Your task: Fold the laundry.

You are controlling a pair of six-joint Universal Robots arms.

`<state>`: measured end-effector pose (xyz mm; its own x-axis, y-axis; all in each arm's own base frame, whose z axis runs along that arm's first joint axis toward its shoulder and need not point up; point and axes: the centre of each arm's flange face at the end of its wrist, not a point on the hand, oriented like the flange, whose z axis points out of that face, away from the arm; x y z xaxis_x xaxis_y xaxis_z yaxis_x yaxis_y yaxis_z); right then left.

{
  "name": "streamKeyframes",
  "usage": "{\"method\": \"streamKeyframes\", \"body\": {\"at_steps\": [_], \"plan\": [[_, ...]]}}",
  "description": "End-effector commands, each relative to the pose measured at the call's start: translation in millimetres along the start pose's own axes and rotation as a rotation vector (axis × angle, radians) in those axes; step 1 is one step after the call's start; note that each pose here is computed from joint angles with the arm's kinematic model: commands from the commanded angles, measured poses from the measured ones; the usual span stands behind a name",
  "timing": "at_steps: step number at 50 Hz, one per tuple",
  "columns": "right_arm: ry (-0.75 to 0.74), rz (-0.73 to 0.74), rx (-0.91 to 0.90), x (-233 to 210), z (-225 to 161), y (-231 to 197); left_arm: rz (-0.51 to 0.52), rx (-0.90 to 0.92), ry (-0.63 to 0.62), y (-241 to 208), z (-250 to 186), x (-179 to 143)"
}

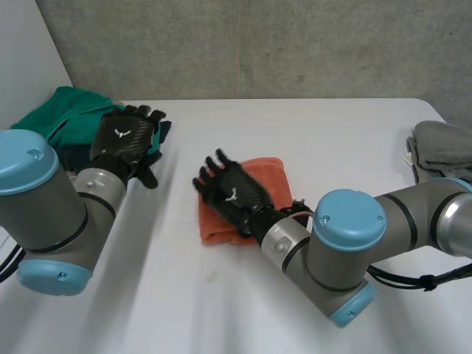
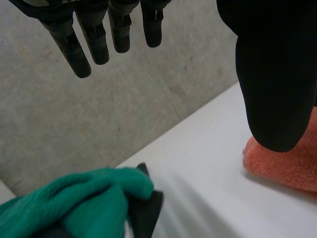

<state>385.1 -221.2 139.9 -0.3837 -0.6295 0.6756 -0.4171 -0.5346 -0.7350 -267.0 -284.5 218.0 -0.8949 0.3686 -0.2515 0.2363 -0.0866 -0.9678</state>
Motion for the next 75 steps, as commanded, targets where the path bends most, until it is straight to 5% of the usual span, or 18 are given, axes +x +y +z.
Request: {"method": "streamKeyframes", "body": {"at_steps": [1,6,12,20,26,33,41,47,60,75], "plan": [[0.223,0.362,-0.059,66.1,-12.5,-3.0,-0.069,0.097,0.124,-25.7,8.6,31.6],[0.338,0.677,-0.082,121.6,-35.6,1.0,-0.13,0.134,0.263,-33.1,15.6,79.6],[0.299,0.767,-0.258,124.5,-28.6,26.2,-0.122,-0.009,0.351,1.3,27.1,121.6],[0.137,0.884,-0.441,102.7,-3.7,56.5,-0.068,-0.309,0.311,44.4,19.6,118.4],[0.075,0.908,-0.537,83.6,8.0,82.6,-0.057,-0.357,0.228,56.1,25.9,98.9],[0.132,0.739,-0.623,85.1,4.7,88.3,-0.063,-0.367,0.214,53.6,25.7,88.5],[0.272,0.513,-0.482,122.3,-8.3,42.9,-0.099,-0.168,0.213,-18.1,19.2,71.5],[0.215,0.348,-0.371,85.2,-24.2,-2.3,-0.122,0.033,0.243,-69.5,20.6,53.0],[0.11,0.312,-0.316,-3.9,-28.7,19.9,-0.131,0.15,0.829,-94.9,-11.2,65.1],[0.132,0.307,-0.289,-15.4,0.3,47.3,-0.145,0.108,0.842,-88.1,-15.5,67.2]]}}
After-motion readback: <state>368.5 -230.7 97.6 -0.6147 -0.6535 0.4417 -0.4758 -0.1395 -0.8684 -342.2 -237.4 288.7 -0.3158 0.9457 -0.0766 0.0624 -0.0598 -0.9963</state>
